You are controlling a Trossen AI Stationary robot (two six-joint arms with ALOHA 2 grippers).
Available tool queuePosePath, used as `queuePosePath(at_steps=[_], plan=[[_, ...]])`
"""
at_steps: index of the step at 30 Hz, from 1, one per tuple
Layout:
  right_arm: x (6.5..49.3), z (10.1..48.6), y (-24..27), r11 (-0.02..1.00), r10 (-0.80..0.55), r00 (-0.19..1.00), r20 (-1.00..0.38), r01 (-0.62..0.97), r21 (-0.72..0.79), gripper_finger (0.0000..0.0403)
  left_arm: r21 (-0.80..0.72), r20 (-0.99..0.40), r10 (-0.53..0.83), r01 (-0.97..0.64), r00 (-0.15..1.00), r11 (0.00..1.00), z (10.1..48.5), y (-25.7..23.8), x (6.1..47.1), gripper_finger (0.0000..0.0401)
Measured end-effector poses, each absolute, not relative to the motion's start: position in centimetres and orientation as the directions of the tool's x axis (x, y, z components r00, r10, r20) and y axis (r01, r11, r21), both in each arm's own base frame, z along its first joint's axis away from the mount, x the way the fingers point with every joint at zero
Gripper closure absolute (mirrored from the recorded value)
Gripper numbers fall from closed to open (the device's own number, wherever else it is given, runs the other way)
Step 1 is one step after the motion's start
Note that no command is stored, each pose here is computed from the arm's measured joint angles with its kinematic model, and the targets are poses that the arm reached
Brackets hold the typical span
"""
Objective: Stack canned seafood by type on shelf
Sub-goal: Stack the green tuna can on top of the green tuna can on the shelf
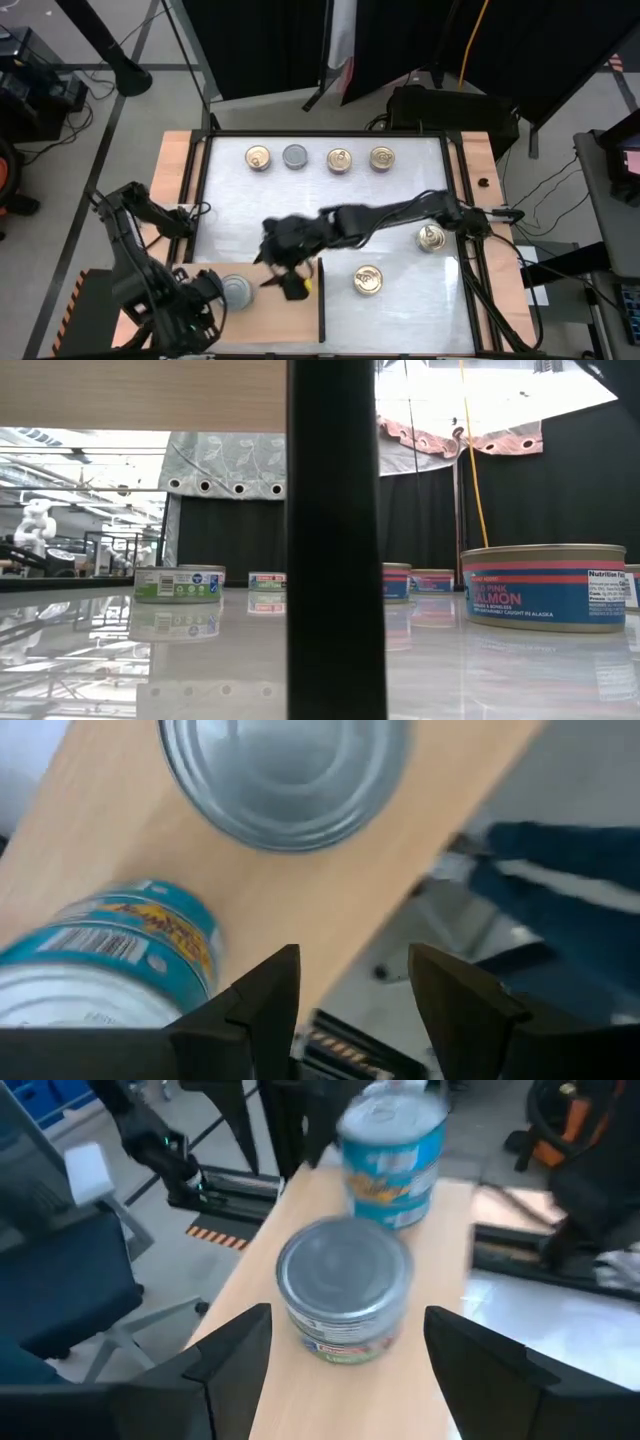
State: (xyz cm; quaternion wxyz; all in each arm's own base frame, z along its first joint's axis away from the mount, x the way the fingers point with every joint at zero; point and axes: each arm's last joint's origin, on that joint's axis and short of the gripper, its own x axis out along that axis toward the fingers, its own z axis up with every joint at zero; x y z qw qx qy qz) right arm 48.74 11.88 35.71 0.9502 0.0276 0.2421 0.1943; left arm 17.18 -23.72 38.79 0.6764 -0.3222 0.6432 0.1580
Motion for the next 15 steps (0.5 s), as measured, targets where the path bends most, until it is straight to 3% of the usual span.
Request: queuePosePath(at_steps=[5, 9, 15], plan=[[44.4, 41.2, 8.8, 0.939, 0.343, 0.819, -0.459, -0.286, 0.192, 0.0149, -0.388, -0.908, -0.182, -0.591, 0.378, 0.707, 42.6, -21.4, 16.6, 0.0208], [40.1, 45.1, 5.4, 0.948, 0.282, 0.833, -0.477, -0.164, 0.274, 0.0149, -0.445, -0.787, -0.024, -0.541, 0.616, 0.714, 44.9, -18.5, 16.4, 0.0208], [34.3, 47.5, 0.0, 0.962, 0.12, 0.791, -0.6, 0.057, 0.268, 0.0161, -0.388, -0.619, 0.204, -0.522, 0.758, 0.76, 47.2, -13.6, 16.6, 0.0208]])
